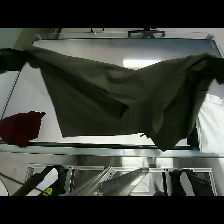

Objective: Fold the shirts.

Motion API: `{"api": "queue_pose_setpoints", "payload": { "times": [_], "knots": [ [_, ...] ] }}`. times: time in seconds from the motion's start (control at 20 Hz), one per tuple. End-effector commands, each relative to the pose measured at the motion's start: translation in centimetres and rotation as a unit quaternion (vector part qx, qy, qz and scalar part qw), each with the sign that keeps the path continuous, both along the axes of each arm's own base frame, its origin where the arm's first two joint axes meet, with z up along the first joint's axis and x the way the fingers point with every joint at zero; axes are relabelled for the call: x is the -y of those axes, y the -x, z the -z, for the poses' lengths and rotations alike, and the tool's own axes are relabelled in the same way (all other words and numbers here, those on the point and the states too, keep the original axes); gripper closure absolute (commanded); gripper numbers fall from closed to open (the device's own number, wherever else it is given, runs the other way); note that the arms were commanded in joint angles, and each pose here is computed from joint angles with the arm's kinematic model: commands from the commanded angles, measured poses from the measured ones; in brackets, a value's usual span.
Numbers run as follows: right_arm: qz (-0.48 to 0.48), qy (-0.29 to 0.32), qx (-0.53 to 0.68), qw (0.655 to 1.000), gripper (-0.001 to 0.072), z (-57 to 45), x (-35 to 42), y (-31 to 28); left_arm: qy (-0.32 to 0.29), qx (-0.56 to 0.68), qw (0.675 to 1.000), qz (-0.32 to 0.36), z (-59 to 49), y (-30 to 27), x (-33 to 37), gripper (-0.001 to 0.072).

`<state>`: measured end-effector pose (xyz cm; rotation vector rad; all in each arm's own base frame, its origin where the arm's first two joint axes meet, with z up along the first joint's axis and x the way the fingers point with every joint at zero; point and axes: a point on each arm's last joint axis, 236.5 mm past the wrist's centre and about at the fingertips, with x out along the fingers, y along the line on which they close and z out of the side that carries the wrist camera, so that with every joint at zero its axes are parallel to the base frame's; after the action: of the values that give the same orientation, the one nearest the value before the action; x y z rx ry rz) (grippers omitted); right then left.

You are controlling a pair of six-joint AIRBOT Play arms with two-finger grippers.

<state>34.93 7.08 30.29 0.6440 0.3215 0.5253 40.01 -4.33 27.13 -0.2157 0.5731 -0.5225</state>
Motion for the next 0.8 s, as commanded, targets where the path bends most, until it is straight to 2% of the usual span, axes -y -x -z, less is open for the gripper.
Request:
{"api": "queue_pose_setpoints", "payload": {
  "times": [0.0,0.25,0.4,0.45,0.5,0.55,0.6,0.75],
  "knots": [
    [-0.03,0.017,-0.166,0.985,0.0688,13.7,-0.1,-6.1,-0.003,-0.158,0.987,0.028,14.4,-4.7,0.8,0.0689],
    [-0.066,-0.003,-0.343,0.937,0.0688,34.3,-4.0,-11.3,0.026,-0.301,0.95,0.073,30.4,-10.0,4.1,0.0692],
    [-0.086,-0.038,-0.351,0.932,0.0681,37.5,-4.1,-13.4,0.034,-0.31,0.947,0.073,32.6,-13.5,4.3,0.0701],
    [-0.09,-0.039,-0.342,0.935,0.0659,36.8,-3.5,-14.1,0.033,-0.301,0.95,0.074,31.9,-14.4,4.2,0.0701],
    [-0.091,-0.038,-0.325,0.941,0.0509,35.2,-2.5,-15.0,0.032,-0.29,0.954,0.075,30.7,-14.9,3.7,0.0691],
    [-0.095,-0.041,-0.306,0.946,0.0371,33.4,-1.5,-15.7,0.03,-0.284,0.955,0.083,29.4,-15.0,3.3,0.0511],
    [-0.104,-0.034,-0.288,0.951,0.0318,31.3,-0.1,-16.1,0.032,-0.284,0.955,0.084,28.3,-15.0,2.9,0.0367],
    [-0.124,0.038,-0.29,0.948,0.0318,29.2,4.3,-14.1,0.055,-0.339,0.935,0.085,25.3,-12.4,1.1,0.0367]
  ]
}}
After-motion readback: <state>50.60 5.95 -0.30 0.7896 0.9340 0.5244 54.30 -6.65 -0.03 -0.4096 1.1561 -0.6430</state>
